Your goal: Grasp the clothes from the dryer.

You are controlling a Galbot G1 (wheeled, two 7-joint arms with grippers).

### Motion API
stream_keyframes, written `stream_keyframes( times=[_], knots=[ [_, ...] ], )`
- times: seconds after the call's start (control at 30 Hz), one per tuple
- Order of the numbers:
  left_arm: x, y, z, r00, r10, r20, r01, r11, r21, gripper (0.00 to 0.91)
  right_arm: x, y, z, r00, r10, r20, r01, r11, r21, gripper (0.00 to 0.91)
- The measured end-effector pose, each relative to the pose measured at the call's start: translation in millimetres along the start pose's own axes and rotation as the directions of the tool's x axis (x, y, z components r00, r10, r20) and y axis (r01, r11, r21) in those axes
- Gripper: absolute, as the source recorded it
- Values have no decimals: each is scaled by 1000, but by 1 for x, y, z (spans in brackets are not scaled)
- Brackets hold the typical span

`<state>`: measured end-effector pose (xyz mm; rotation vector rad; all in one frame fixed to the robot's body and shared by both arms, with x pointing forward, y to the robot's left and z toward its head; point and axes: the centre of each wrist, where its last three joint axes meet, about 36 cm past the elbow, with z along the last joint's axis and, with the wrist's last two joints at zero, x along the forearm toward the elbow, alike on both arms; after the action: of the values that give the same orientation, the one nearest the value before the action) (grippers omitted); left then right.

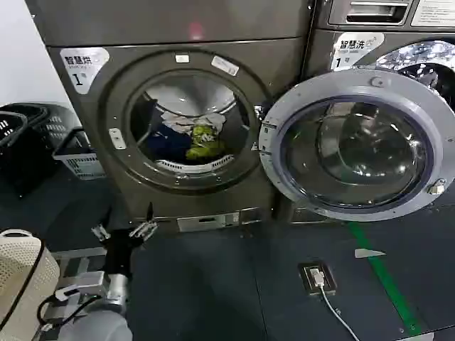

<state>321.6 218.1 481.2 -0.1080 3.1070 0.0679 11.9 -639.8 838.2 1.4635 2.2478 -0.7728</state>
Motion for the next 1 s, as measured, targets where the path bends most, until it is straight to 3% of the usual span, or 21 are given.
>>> stream_keyframes(
  times=[0.1,0.63,1.0],
  knots=[
    [0,0,0,1000,2,1,-2,1000,-6,907,-1,1,4,1000,-20,-5,20,1000,12,907],
    [0,-2,-1,1000,1,16,-1,1000,-14,907,-8,2,5,997,-31,72,32,999,-12,907],
    [-3,8,-4,999,-30,22,30,999,-12,907,-7,3,7,996,-38,86,41,999,-27,907]
  ],
)
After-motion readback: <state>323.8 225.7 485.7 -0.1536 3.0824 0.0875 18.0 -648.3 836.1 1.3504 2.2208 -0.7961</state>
